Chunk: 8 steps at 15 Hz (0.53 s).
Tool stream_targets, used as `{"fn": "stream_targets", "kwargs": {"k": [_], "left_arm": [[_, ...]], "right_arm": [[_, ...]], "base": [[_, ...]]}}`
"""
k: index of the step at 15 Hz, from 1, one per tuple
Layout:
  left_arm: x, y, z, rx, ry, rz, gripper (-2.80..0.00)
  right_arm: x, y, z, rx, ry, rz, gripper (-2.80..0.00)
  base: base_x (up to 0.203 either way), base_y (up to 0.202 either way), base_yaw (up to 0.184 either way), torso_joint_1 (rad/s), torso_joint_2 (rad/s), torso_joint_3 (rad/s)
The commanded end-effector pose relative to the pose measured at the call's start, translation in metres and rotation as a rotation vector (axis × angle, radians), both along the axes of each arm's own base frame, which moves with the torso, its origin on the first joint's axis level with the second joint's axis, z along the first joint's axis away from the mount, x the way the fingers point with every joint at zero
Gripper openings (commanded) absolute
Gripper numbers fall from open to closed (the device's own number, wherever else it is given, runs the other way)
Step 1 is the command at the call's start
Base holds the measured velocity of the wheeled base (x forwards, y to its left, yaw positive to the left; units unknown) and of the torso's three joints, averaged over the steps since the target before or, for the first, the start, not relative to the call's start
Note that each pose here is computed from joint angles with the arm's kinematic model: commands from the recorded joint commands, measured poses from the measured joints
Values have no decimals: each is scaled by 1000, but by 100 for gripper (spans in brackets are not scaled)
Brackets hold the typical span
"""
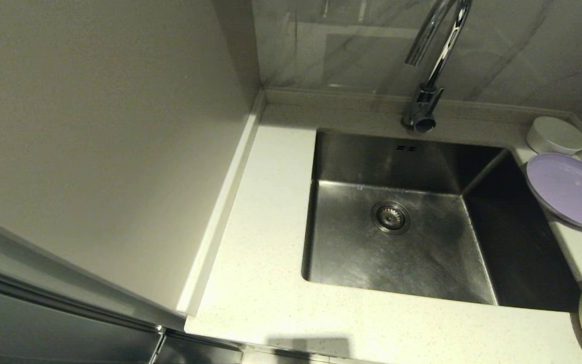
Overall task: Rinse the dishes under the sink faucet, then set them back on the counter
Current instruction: Put a plate back to the table from the sink
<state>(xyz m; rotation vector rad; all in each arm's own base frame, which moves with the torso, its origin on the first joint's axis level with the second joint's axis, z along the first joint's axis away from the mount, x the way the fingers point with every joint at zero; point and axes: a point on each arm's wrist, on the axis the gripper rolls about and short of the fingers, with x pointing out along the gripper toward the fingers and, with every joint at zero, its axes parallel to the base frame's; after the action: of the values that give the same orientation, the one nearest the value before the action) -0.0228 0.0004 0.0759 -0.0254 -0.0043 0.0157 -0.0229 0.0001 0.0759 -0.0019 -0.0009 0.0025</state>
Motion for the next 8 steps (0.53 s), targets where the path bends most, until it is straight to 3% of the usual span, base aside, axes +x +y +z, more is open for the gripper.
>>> {"fn": "stream_targets", "kwargs": {"k": [1,5,8], "left_arm": [[0,0,0,-1,-4,1,-280],[0,0,0,-1,-4,1,-280],[0,0,0,-1,-4,1,-280]], "right_arm": [[0,0,0,-15,2,4,-280],[0,0,3,-43,7,12,-280],[-1,0,22,-50,7,14,-280]], "base": [[0,0,0,0,0,0],[0,0,0,0,0,0],[0,0,0,0,0,0]]}}
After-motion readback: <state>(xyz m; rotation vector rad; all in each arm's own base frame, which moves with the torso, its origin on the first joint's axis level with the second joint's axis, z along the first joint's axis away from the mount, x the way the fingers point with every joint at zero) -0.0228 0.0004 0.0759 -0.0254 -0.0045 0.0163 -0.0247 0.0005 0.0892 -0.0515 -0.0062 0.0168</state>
